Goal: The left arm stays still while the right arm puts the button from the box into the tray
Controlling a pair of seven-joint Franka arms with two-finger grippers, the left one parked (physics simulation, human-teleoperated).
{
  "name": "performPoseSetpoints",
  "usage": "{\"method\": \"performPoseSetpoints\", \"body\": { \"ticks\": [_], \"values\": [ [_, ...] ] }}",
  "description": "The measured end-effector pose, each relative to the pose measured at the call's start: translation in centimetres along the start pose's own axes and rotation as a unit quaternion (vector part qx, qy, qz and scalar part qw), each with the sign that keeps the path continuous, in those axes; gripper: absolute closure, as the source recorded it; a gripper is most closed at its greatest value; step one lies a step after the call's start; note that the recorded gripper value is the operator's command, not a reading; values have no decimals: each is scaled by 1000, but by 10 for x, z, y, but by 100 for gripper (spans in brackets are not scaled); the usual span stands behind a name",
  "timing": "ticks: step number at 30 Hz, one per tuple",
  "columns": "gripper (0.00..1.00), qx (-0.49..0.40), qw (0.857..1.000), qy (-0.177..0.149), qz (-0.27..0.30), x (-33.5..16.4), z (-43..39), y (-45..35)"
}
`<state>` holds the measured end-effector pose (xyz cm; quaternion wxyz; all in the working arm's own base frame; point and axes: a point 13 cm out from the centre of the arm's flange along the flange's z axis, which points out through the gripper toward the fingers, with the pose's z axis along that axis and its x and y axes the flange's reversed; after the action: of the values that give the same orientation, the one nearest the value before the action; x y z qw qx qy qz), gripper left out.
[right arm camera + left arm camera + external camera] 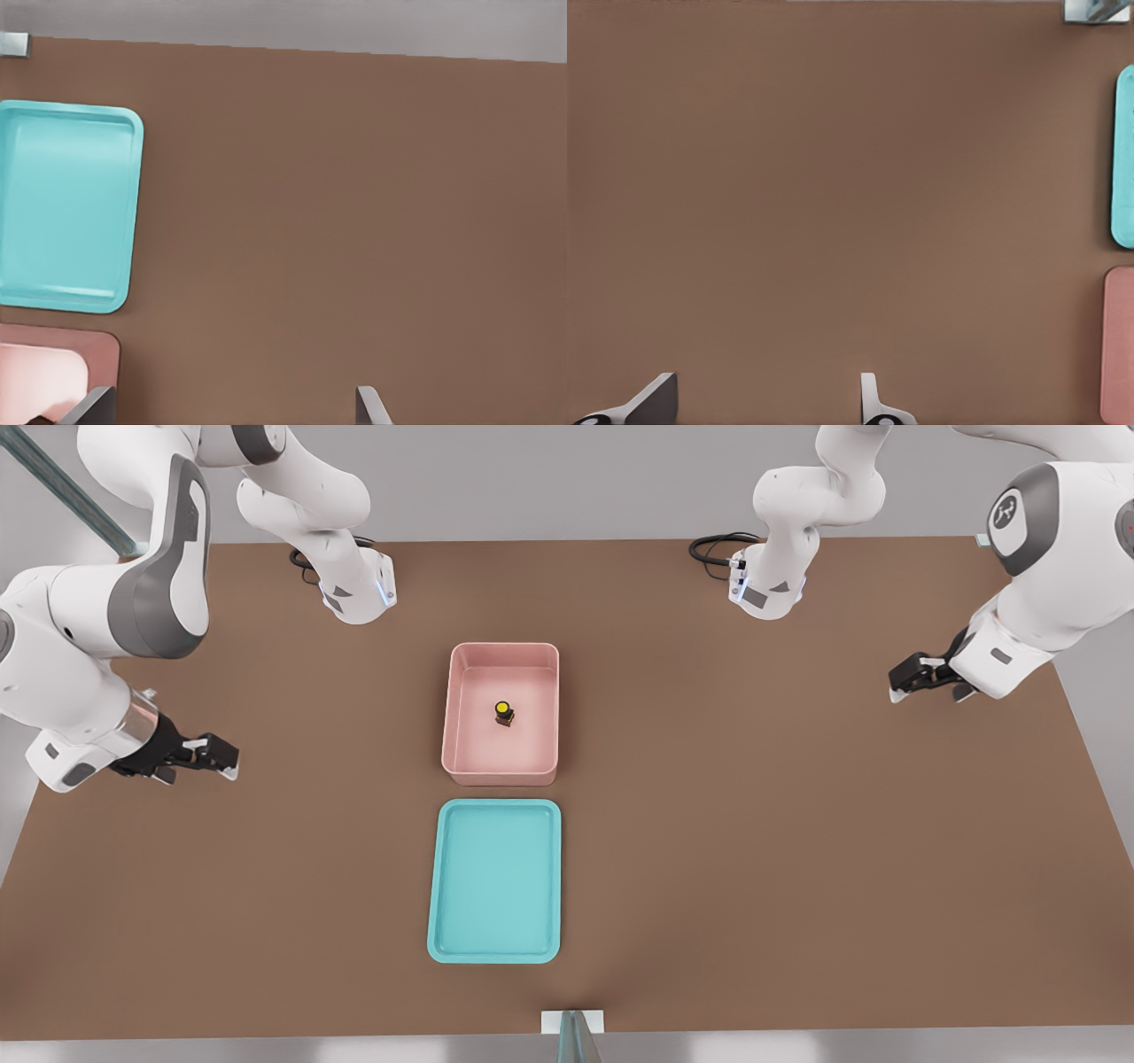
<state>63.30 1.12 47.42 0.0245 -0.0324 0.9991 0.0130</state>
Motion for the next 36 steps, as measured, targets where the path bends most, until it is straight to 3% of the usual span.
{"method": "performPoseSetpoints", "body": {
  "ticks": [3, 5, 7, 8, 11, 14, 15, 19, 22, 29, 36],
  "values": [
    [0, -2, 1000, 0, -18, -1, 3, 20],
    [0, -13, 994, 5, -109, 10, 6, 137],
    [0, -18, 967, 23, -255, 63, 31, 327],
    [0, -19, 953, 34, -300, 97, 44, 388],
    [0, -5, 939, 93, -330, 191, 101, 453],
    [0, 33, 943, 153, -294, 282, 201, 442],
    [0, 42, 949, 155, -271, 294, 225, 428],
    [0, 54, 977, 136, -155, 278, 296, 361],
    [0, 44, 986, 107, -120, 299, 331, 361],
    [0, 10, 998, 44, -48, 289, 356, 381],
    [0, -2, 1000, 9, 5, 283, 398, 370]
  ]
}}
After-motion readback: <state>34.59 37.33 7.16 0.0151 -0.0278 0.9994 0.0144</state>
